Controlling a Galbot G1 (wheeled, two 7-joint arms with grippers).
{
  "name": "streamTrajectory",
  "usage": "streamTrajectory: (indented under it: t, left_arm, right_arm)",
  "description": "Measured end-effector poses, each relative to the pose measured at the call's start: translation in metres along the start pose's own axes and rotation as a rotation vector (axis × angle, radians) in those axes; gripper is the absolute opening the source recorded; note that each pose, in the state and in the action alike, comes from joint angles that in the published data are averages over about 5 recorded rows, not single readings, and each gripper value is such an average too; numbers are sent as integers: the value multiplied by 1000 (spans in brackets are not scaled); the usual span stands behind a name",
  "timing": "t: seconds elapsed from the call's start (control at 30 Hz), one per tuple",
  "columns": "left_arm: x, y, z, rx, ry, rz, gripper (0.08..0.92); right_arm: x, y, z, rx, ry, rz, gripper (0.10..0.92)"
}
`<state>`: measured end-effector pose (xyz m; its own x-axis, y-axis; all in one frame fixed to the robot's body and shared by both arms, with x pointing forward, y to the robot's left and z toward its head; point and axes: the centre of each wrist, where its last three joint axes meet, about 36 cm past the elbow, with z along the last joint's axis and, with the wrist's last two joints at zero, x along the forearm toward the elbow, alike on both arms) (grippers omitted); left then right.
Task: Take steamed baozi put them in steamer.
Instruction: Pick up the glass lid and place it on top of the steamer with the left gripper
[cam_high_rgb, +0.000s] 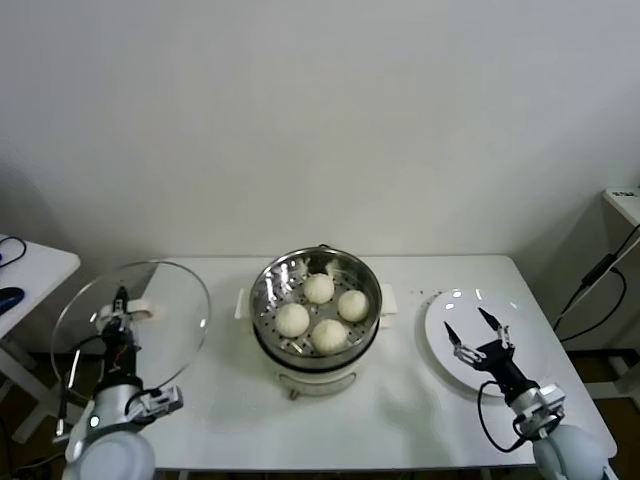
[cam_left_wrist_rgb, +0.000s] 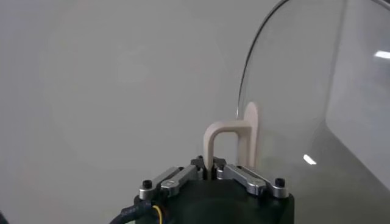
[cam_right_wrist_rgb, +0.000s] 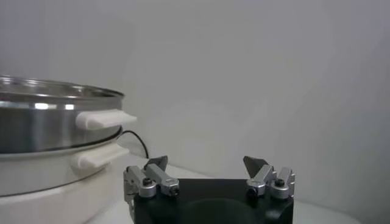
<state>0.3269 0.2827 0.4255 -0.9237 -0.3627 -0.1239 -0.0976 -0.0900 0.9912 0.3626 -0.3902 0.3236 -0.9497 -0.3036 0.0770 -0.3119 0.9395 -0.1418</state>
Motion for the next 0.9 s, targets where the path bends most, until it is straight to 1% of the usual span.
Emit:
streamTrajectory:
  t: [0.13,0.43,0.6,0.9]
  left_arm:
    - [2,12,-15,24,-5,-7,155]
    - [3,28,-60,72,-52,-5,155]
    - [3,31,-92,97,-94,16,155]
    - [5,29,-147,119,-186,50,155]
  right_arm:
    - [0,2,4,1,7,0,823]
    - [1,9,12,4,17,9,823]
    - [1,13,16,5,19,20,823]
    - [6,22,23,4,26,42,823]
